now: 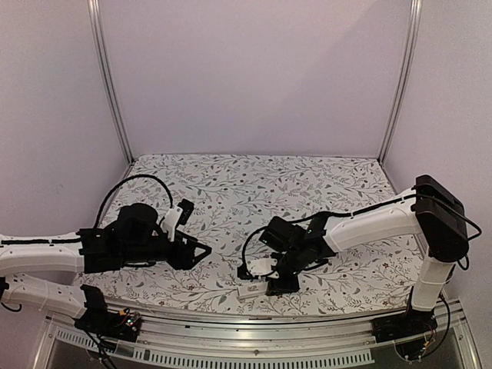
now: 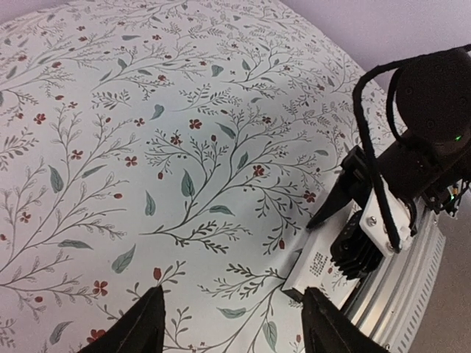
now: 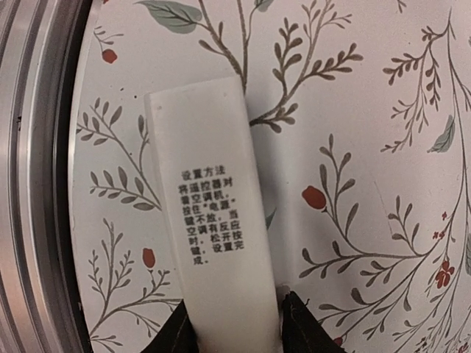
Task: Load the batteries into the remote control
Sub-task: Pick up the remote control from the center of the board.
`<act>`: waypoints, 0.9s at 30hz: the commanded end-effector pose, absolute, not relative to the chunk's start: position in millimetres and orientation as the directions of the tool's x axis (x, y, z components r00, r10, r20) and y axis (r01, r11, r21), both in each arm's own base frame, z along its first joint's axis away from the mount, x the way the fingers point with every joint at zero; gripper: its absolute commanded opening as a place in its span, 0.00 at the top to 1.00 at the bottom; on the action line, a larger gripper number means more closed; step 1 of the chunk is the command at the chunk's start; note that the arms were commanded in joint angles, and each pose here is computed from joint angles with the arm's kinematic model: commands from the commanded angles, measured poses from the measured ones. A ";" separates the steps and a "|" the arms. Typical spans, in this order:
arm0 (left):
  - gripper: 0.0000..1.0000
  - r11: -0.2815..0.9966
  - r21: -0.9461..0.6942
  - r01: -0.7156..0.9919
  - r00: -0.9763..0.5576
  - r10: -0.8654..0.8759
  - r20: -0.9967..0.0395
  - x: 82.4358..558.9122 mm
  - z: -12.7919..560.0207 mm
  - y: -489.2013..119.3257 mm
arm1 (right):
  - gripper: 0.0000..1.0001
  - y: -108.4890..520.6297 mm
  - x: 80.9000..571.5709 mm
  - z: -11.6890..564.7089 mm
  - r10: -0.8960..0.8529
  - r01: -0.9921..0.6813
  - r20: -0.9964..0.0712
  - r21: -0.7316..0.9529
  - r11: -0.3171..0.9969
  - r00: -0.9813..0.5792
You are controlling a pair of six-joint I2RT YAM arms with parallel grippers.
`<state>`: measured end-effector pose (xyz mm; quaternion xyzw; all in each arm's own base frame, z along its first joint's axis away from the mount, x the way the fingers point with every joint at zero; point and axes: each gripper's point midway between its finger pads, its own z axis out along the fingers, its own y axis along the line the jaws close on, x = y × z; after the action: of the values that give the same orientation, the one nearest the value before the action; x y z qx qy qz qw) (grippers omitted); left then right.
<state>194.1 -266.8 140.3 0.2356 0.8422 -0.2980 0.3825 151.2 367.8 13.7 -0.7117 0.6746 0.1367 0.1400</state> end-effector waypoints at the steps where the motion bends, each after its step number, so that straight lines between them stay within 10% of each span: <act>1: 0.37 0.702 -0.332 0.630 -0.565 0.122 -0.816 200.6 157.9 -267.1 | 0.65 348.5 145.8 6.5 -0.943 -0.999 -0.329 0.006 -0.053 0.048; 15: 0.34 0.653 -0.364 0.664 -0.366 -0.140 -0.920 194.5 196.4 -244.6 | 0.78 366.5 156.1 79.7 -0.864 -0.996 -0.495 -0.052 -0.073 0.089; 27: 0.15 0.348 0.141 0.927 0.178 -0.075 -0.981 108.7 242.8 -295.4 | 0.78 379.0 153.2 224.2 -0.773 -0.978 -0.601 -0.160 -0.133 0.204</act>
<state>134.0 -279.6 216.5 0.3391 0.6065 -0.3929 0.6023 163.7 385.6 179.7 -0.7142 0.6247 0.1851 0.2559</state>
